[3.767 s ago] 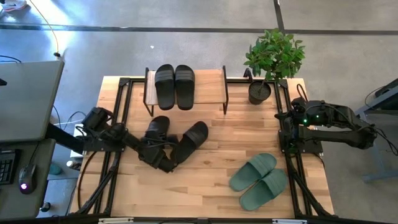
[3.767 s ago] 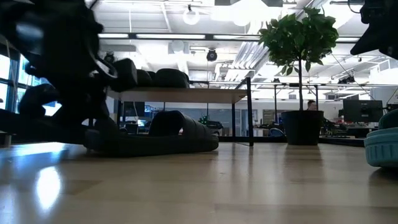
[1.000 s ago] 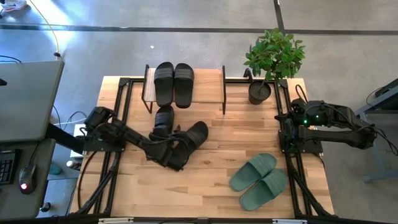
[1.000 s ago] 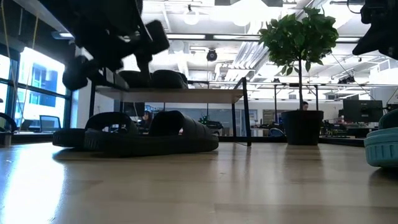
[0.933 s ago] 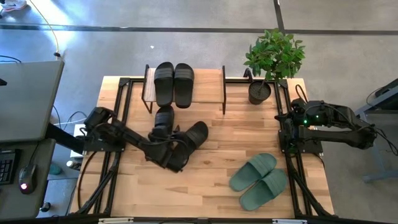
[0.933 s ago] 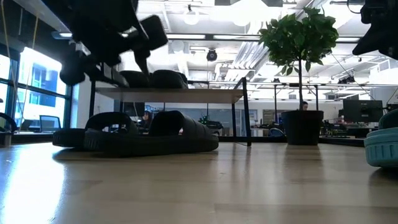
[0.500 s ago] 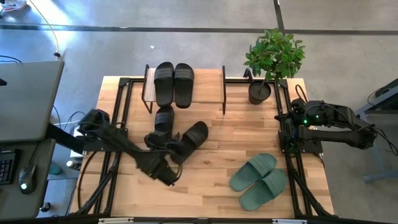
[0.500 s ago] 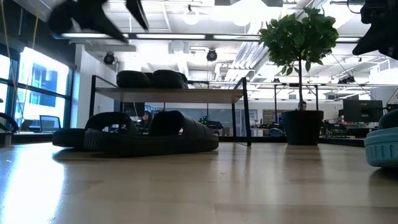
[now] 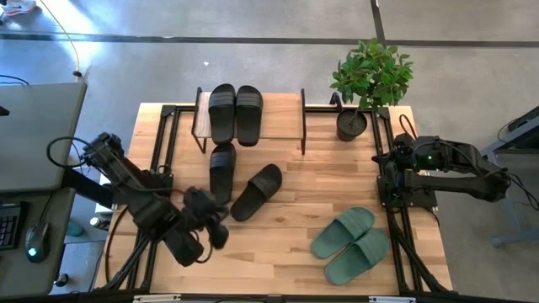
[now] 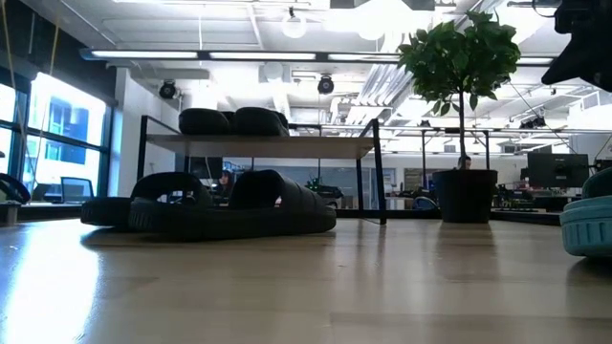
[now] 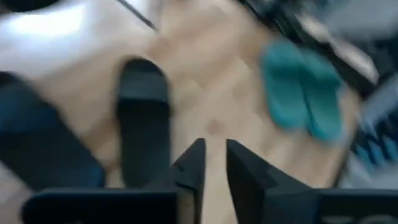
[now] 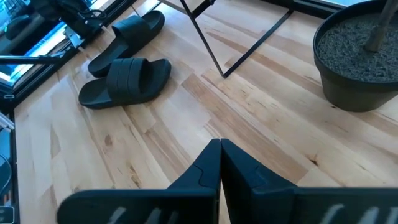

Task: Pick and place slides into the shelf
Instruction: Put the right black slide under the shelf

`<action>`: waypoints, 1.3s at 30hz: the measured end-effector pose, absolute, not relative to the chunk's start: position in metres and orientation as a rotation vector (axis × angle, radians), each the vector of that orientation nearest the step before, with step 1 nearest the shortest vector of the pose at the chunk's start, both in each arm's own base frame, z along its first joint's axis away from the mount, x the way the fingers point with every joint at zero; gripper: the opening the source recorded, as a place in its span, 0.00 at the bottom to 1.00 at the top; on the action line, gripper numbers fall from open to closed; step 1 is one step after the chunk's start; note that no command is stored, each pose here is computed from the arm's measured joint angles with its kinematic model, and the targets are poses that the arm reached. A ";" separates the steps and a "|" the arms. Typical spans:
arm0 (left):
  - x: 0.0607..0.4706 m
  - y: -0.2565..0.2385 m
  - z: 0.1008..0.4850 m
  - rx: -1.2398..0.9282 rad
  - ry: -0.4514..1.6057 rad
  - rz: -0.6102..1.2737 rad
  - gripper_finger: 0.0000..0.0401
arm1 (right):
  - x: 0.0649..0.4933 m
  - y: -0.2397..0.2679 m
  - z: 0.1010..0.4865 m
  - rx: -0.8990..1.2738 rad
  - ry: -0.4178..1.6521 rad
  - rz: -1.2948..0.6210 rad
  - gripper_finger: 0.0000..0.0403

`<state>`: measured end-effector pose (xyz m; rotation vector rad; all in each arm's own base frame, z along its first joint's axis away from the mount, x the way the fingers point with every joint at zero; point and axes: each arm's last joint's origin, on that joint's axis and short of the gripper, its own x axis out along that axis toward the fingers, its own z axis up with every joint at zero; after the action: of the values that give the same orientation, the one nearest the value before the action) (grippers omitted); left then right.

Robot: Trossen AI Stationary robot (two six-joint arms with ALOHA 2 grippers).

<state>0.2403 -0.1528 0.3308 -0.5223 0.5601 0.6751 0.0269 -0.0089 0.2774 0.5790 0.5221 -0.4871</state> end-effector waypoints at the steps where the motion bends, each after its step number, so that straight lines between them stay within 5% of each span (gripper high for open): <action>1: 0.245 -0.154 0.332 -0.496 0.605 0.607 0.08 | 0.027 -0.009 0.278 0.580 0.521 -0.488 0.00; 6: 0.270 -0.155 0.326 -0.411 0.708 0.285 0.03 | 0.027 -0.009 0.278 0.597 0.516 -0.494 0.00; 10: 0.273 -0.141 0.296 -0.412 0.898 0.211 0.01 | 0.027 -0.009 0.278 0.603 0.512 -0.502 0.00; 19: 0.259 -0.093 0.228 -0.365 1.185 0.415 0.00 | 0.026 -0.011 0.278 0.573 0.488 -0.578 0.00; 39: 0.265 -0.050 0.161 -0.256 1.385 0.363 0.00 | 0.026 -0.012 0.278 0.559 0.484 -0.593 0.00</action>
<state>0.2649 -0.0503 0.1612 -0.2562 1.3850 0.3628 0.0260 -0.0119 0.2780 0.5594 0.4844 -0.5929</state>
